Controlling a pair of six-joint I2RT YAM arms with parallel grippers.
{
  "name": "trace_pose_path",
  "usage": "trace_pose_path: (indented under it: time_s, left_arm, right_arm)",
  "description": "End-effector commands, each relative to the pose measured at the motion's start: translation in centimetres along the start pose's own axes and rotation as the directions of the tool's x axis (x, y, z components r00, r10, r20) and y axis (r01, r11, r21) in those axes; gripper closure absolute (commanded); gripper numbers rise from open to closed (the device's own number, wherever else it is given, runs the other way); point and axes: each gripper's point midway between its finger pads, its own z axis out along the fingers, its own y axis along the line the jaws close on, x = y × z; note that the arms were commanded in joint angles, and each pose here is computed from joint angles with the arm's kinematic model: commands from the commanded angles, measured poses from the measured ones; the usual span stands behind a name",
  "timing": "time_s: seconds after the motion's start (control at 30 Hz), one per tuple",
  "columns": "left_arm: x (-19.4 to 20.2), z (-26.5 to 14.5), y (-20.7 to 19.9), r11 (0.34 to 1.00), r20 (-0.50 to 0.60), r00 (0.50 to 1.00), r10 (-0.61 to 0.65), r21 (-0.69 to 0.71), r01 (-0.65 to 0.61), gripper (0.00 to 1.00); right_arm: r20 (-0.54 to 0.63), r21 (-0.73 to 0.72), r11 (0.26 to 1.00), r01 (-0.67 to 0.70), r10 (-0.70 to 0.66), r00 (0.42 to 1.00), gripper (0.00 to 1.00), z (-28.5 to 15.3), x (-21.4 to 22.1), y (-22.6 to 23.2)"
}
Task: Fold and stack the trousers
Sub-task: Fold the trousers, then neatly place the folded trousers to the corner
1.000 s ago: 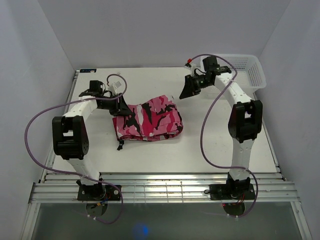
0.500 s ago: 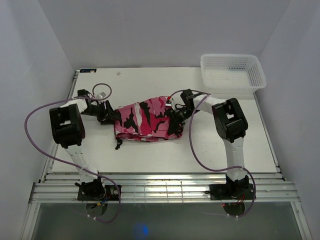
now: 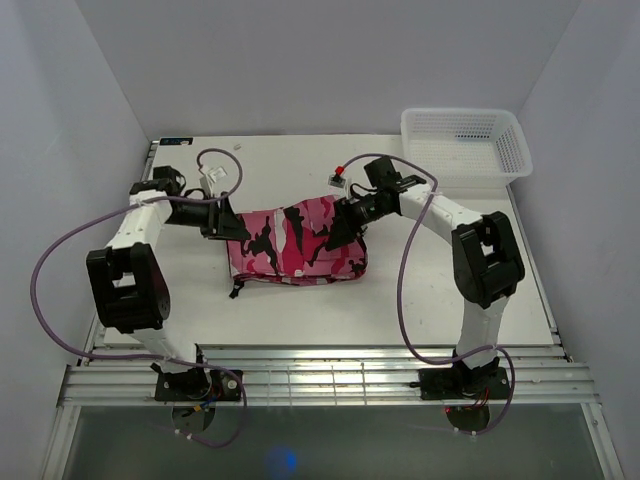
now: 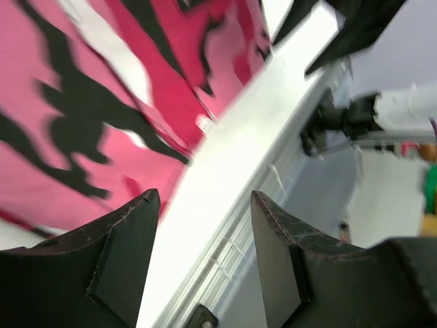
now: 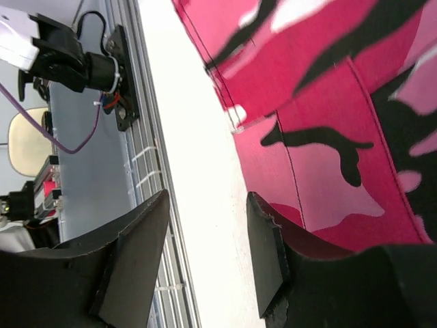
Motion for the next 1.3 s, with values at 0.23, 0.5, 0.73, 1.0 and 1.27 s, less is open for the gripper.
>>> trace_pose_path:
  time_s: [0.23, 0.5, 0.73, 1.0, 1.27]
  left_arm:
    - [10.6, 5.1, 6.1, 0.960, -0.241, 0.929, -0.280, -0.061, 0.274, 0.39]
    - [8.4, 3.9, 14.0, 0.908, -0.146, 0.906, -0.397, -0.211, 0.363, 0.39]
    - [1.0, -0.2, 7.6, 0.993, -0.033, 0.999, 0.020, -0.115, -0.024, 0.34]
    - [-5.8, 2.4, 3.5, 0.995, 0.109, 0.990, 0.086, -0.053, -0.081, 0.31]
    - [-6.5, 7.6, 13.0, 0.963, 0.143, 0.971, -0.193, -0.161, 0.215, 0.33]
  right_arm:
    - [-0.117, 0.012, 0.977, -0.213, 0.213, 0.970, 0.48, 2.4, 6.9, -4.7]
    - [-0.130, 0.043, 0.969, -0.241, 0.245, 0.961, 0.49, 3.1, 7.7, -6.4]
    - [0.088, -0.039, 0.999, -0.007, 0.011, 0.996, 0.45, -2.2, -6.2, 0.4]
    - [0.211, 0.058, 0.997, -0.060, 0.047, 0.976, 0.44, -3.5, -11.1, -7.2]
    - [0.176, 0.177, 0.977, -0.121, 0.089, 0.980, 0.44, -1.4, -8.0, -16.8]
